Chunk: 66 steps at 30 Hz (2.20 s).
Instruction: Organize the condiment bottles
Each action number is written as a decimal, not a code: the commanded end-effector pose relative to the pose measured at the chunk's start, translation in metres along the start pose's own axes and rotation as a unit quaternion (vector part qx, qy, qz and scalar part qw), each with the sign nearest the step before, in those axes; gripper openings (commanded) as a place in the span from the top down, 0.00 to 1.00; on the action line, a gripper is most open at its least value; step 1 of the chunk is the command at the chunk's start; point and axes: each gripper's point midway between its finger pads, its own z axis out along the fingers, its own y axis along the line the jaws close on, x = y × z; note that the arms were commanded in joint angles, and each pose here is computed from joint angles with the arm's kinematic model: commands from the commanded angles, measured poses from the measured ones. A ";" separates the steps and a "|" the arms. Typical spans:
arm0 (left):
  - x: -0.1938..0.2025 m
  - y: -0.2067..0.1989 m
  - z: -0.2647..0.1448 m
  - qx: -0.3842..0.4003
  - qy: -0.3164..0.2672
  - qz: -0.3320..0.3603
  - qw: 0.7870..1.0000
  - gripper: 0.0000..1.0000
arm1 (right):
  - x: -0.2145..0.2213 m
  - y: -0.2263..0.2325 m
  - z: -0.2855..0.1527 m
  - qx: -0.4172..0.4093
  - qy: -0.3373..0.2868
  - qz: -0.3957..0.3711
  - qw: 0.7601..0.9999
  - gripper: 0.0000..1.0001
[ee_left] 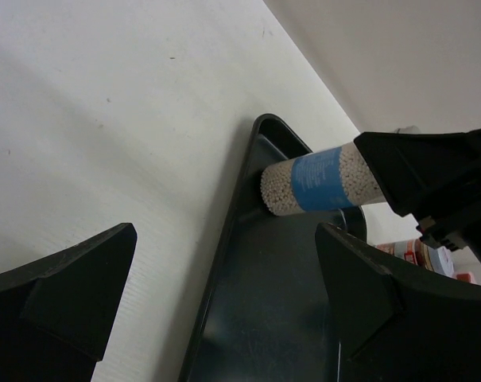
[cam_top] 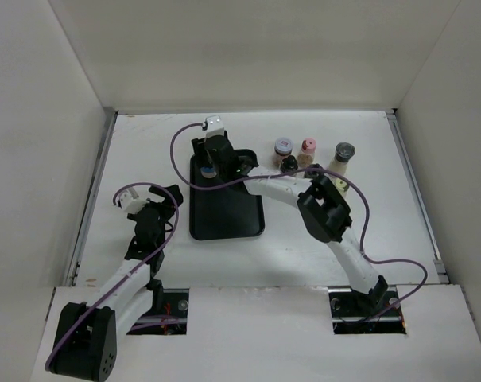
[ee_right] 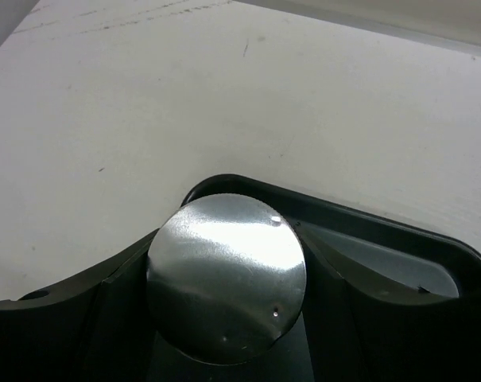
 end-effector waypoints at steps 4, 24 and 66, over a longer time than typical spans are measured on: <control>-0.008 -0.009 0.001 0.018 -0.011 -0.013 1.000 0.00 | -0.051 0.025 -0.006 -0.022 -0.068 0.034 0.997 0.16; -0.009 -0.015 -0.002 0.025 -0.017 -0.008 1.000 0.00 | -0.052 -0.159 -0.194 0.113 -0.064 0.060 0.990 0.61; -0.002 -0.021 0.000 0.033 -0.004 -0.002 0.999 0.00 | -0.045 -0.209 -0.163 0.174 -0.039 0.066 0.982 0.49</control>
